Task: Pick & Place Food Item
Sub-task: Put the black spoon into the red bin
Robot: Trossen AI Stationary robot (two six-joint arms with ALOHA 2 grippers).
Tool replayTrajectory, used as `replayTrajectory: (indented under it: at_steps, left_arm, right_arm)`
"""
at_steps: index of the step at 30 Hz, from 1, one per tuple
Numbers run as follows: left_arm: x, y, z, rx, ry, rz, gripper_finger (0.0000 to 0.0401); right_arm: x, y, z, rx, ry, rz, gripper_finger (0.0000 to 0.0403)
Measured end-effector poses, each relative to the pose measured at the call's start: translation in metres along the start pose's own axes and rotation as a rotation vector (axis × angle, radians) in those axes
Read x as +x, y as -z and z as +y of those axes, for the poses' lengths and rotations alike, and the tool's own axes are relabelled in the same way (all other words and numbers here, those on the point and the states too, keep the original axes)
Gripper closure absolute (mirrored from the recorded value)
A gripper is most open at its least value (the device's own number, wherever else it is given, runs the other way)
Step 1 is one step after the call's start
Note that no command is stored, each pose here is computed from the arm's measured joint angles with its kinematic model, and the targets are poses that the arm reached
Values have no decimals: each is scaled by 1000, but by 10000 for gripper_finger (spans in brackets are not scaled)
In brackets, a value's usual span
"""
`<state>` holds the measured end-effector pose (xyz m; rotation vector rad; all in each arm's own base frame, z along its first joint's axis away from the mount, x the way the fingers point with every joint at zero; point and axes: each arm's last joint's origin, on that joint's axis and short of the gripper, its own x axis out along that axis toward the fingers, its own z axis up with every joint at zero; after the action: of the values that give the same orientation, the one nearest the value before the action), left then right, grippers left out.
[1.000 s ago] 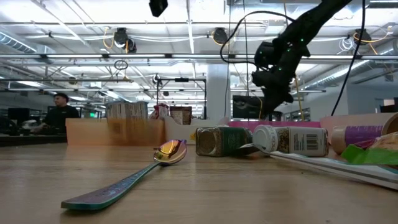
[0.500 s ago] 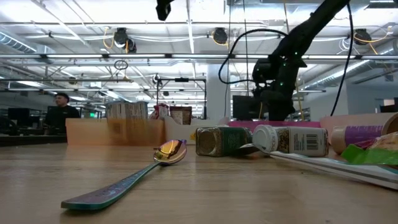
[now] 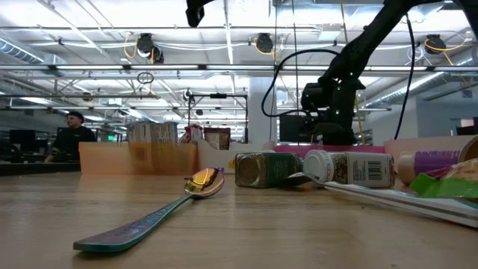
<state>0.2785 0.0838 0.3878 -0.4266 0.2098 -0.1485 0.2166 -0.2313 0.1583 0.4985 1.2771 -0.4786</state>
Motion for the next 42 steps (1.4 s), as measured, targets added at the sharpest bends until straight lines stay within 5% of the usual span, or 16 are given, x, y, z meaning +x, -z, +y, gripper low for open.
replayTrajectory:
  at_steps: [22, 35, 42]
  left_arm:
    - [0, 1, 0, 5, -2, 8, 213]
    - [0, 1, 1, 10, -10, 11, 212]
    - [0, 0, 4, 15, -111, -24, 212]
  right_arm:
    - [0, -3, 1, -16, 26, -23, 398]
    - [0, -3, 1, -28, 22, -24, 327]
    - [-6, -3, 2, -1, 24, -43, 278]
